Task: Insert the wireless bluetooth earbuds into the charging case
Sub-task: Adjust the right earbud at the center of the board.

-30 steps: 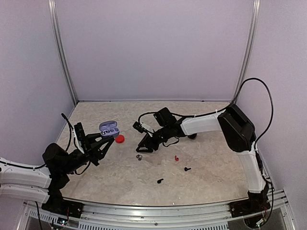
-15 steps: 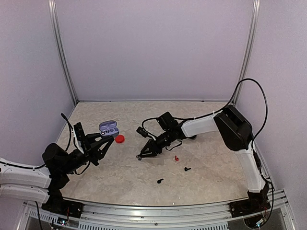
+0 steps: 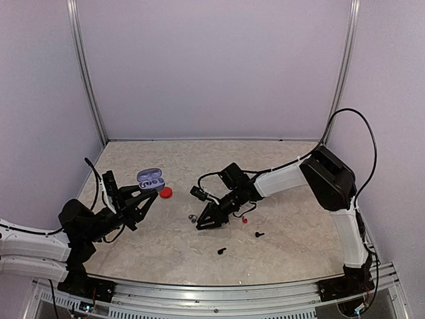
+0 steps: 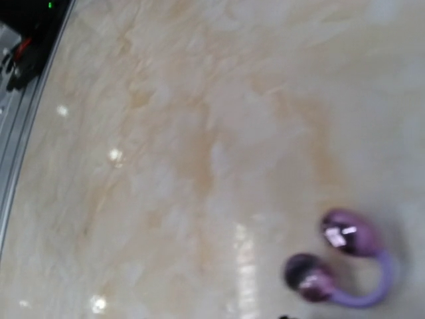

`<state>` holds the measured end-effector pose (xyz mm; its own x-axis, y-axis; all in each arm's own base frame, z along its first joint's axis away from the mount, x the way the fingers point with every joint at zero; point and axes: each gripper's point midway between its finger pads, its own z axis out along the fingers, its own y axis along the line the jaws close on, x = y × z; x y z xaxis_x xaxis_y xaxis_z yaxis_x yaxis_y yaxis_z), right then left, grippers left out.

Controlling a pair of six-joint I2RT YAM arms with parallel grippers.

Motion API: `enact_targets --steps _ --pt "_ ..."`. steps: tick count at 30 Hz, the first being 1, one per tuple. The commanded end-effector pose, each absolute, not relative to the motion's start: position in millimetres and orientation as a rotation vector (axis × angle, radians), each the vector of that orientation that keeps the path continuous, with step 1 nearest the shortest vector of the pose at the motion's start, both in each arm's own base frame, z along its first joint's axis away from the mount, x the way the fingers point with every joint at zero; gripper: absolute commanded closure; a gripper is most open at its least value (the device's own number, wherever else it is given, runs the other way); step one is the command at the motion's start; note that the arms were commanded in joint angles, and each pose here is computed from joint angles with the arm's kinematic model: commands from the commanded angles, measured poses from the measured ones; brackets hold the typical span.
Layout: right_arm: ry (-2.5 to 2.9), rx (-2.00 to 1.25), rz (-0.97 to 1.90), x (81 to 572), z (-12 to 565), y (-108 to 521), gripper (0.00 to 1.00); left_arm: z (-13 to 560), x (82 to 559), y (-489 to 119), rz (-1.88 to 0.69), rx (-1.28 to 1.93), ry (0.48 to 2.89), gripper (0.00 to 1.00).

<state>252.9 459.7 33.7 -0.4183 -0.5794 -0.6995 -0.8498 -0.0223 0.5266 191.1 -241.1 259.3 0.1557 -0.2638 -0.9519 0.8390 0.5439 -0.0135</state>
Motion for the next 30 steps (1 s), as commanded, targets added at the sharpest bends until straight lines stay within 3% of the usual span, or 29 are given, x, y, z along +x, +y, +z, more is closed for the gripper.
enact_targets --steps 1,14,30 --pt "1.910 -1.526 1.295 254 51 457 0.55 263 188 -239 -0.864 0.619 1.126 1.00" --pt "1.861 -1.419 1.307 313 67 488 0.47 264 189 -239 -0.861 0.615 1.129 1.00" --pt "1.915 -1.456 1.517 285 40 484 0.49 262 191 -240 -0.859 0.615 1.135 1.00"
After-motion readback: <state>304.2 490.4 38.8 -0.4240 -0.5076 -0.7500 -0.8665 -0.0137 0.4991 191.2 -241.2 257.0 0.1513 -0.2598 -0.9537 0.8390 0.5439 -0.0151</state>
